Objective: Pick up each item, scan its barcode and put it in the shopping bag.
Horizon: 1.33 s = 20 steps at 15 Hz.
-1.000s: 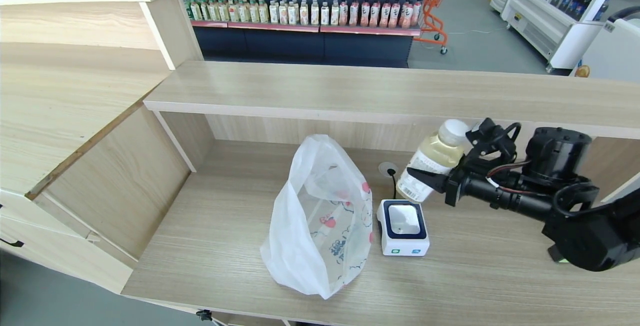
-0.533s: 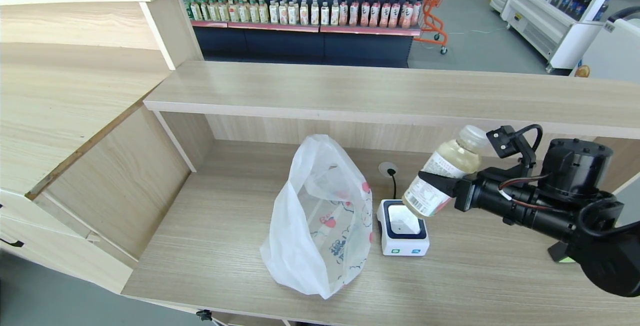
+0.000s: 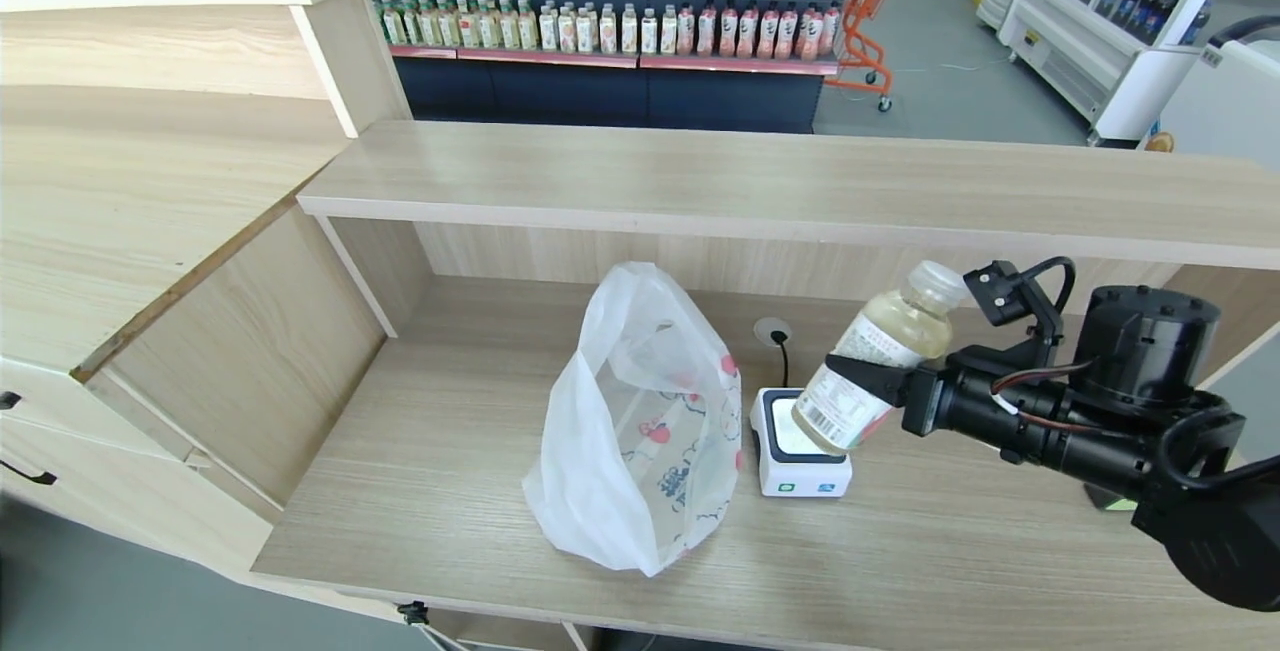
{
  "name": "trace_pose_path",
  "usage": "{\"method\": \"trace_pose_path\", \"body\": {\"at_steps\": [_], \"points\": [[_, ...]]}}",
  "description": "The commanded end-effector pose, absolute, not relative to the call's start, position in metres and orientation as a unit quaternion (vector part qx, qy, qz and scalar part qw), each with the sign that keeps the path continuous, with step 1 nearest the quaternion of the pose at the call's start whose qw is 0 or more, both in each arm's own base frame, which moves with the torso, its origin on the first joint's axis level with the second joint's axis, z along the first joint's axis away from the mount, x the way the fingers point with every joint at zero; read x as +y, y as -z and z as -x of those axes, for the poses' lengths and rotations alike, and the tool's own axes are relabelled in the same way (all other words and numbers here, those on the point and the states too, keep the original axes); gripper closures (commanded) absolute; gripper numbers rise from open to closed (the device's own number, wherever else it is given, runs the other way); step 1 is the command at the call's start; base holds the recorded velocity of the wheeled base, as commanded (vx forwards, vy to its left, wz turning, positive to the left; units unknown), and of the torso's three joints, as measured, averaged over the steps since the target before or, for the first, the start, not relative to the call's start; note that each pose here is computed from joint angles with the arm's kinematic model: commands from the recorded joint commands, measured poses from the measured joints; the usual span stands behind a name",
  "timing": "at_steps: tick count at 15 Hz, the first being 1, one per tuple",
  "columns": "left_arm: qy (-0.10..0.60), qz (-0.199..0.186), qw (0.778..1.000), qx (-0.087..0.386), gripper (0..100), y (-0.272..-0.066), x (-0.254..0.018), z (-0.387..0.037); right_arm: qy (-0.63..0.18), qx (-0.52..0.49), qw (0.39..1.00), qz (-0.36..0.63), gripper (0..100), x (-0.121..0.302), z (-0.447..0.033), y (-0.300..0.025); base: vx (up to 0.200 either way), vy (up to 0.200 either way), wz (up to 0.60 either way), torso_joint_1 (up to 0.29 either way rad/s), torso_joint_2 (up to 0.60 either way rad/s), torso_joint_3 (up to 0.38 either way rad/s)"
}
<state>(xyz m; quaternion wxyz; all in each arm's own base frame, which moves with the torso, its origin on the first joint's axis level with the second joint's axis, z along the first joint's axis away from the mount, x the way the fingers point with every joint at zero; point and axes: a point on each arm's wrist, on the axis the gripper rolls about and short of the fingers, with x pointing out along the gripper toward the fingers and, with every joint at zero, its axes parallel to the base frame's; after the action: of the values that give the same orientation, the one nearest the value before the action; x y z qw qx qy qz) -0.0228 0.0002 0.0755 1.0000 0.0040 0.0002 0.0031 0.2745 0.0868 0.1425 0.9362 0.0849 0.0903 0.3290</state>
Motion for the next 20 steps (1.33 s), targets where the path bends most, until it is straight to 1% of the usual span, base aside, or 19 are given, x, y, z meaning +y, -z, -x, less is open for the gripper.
{"method": "trace_pose_path", "body": {"at_steps": [1, 4, 6, 8, 11, 12, 15, 17, 20], "points": [[-0.003, -0.005, 1.0, 0.001, 0, -0.076, 0.0, 0.023, -0.339, 0.093, 0.932, -0.085, 100, 0.093, -0.273, -0.142, 0.0, 0.0, 0.0, 0.0, 0.0, 0.0], [-0.003, -0.005, 1.0, 0.0, 0, -0.075, 0.0, 0.023, -0.354, 0.102, 0.926, -0.084, 100, 0.104, -0.272, -0.138, 0.0, 0.0, 0.0, 0.0, 0.0, 0.0], [-0.003, -0.005, 1.0, 0.0, 0, -0.075, 0.0, 0.023, -0.364, 0.109, 0.92, -0.094, 100, 0.111, -0.271, -0.137, 0.0, 0.2, 0.0, 0.0, 0.0, 0.002], [-0.003, -0.003, 1.0, 0.0, 0, -0.075, 0.0, 0.023, -0.368, 0.122, 0.915, -0.114, 100, 0.118, -0.271, -0.134, 0.0, 0.0, 0.0, 0.0, 0.0, 0.0], [-0.004, -0.003, 1.0, 0.001, 0, -0.076, 0.0, 0.023, -0.323, 0.151, 0.924, -0.14, 100, 0.128, -0.278, -0.119, 0.0, 0.0, 0.0, 0.0, 0.0, 0.0], [-0.003, -0.003, 1.0, 0.0, 0, -0.075, 0.0, 0.023, -0.321, 0.156, 0.923, -0.143, 100, 0.13, -0.279, -0.116, 0.0, 0.0, 0.0, 0.0, 0.0, 0.0], [-0.003, -0.003, 1.0, 0.0, 0, -0.075, 0.0, 0.023, -0.31, 0.187, 0.922, -0.138, 100, 0.143, -0.283, -0.094, 0.0, 0.0, 0.0, 0.0, 0.0, 0.0], [-0.003, -0.003, 1.0, 0.0, 0, -0.075, 0.0, 0.023, -0.302, 0.194, 0.924, -0.133, 100, 0.149, -0.294, -0.081, 0.0, 0.0, 0.0, 0.0, 0.0, 0.0], [-0.004, -0.003, 1.0, 0.001, 0, -0.076, 0.0, 0.023, -0.315, 0.172, 0.928, -0.1, 100, 0.168, -0.326, -0.066, 0.0, 0.0, 0.0, 0.0, 0.0, 0.0]]}}
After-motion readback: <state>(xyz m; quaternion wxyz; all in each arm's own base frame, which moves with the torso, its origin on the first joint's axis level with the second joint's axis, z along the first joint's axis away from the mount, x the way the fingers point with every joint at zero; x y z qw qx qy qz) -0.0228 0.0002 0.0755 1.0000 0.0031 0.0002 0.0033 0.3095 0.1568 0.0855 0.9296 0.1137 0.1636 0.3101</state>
